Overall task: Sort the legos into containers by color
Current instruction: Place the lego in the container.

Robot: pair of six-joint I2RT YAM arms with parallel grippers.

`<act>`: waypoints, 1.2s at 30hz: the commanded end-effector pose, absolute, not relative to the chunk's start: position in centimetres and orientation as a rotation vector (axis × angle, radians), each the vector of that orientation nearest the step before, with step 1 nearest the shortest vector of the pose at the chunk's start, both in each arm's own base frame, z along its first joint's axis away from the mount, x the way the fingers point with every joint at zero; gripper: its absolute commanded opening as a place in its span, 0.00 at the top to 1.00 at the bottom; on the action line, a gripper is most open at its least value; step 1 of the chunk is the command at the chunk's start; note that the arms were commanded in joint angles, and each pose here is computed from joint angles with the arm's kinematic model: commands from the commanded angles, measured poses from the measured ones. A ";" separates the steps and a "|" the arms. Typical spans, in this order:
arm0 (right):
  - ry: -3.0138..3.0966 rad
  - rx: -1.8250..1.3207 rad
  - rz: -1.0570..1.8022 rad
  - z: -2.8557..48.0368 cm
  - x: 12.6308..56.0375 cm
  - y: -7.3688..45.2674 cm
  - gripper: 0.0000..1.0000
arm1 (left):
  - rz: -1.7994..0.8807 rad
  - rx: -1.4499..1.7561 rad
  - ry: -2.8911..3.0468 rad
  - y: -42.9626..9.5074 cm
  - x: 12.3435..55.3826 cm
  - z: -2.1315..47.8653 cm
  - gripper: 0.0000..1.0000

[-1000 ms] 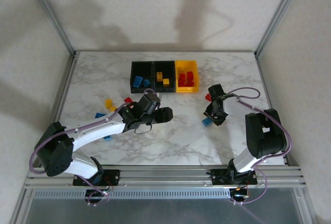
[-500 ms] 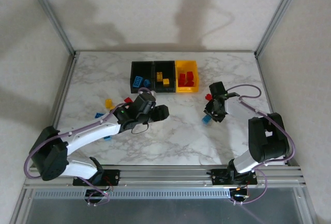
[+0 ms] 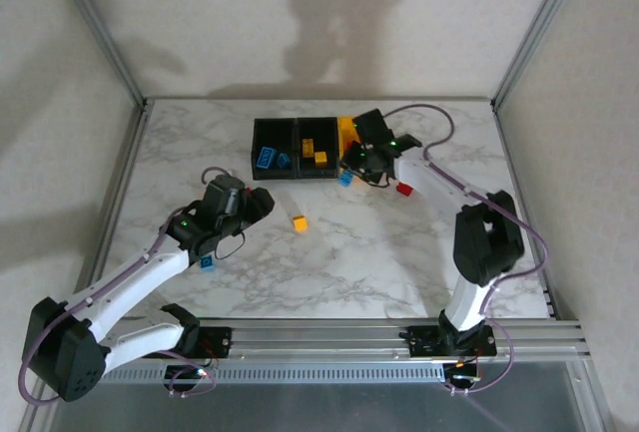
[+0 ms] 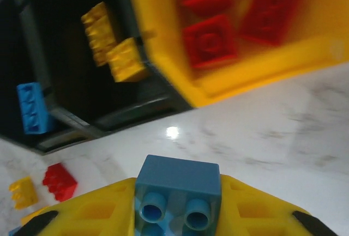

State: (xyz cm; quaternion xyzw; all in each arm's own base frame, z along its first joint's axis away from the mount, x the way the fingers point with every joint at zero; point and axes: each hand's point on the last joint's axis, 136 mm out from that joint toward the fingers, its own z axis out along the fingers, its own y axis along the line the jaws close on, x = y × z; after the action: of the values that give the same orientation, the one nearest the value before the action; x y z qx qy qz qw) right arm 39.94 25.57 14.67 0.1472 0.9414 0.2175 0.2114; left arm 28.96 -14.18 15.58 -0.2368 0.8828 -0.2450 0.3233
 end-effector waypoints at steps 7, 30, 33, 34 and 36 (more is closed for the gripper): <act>2.596 0.165 0.776 15.5 43.3 35.8 0.67 | -0.539 -0.800 2.296 -9.7 27.3 14.5 0.37; 2.542 0.054 0.915 13.4 48.6 43.3 0.51 | -0.544 -0.809 2.278 -9.0 26.9 14.9 0.37; 2.532 0.049 0.906 14.0 48.7 43.1 0.51 | -0.542 -0.810 2.280 -9.0 27.0 14.9 0.37; 2.527 0.041 0.904 14.4 48.6 43.0 0.51 | -0.542 -0.810 2.277 -9.0 27.0 14.9 0.37; 2.511 0.018 0.895 15.2 48.3 42.7 0.51 | -0.532 -0.819 2.276 -8.8 27.0 14.8 0.37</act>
State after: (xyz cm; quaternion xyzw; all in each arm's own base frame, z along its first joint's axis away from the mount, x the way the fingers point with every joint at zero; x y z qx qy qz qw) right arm 48.85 42.83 12.64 0.0247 0.9200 0.3263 0.2156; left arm 27.37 -9.65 15.38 -0.3023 0.8668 -0.2203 0.3299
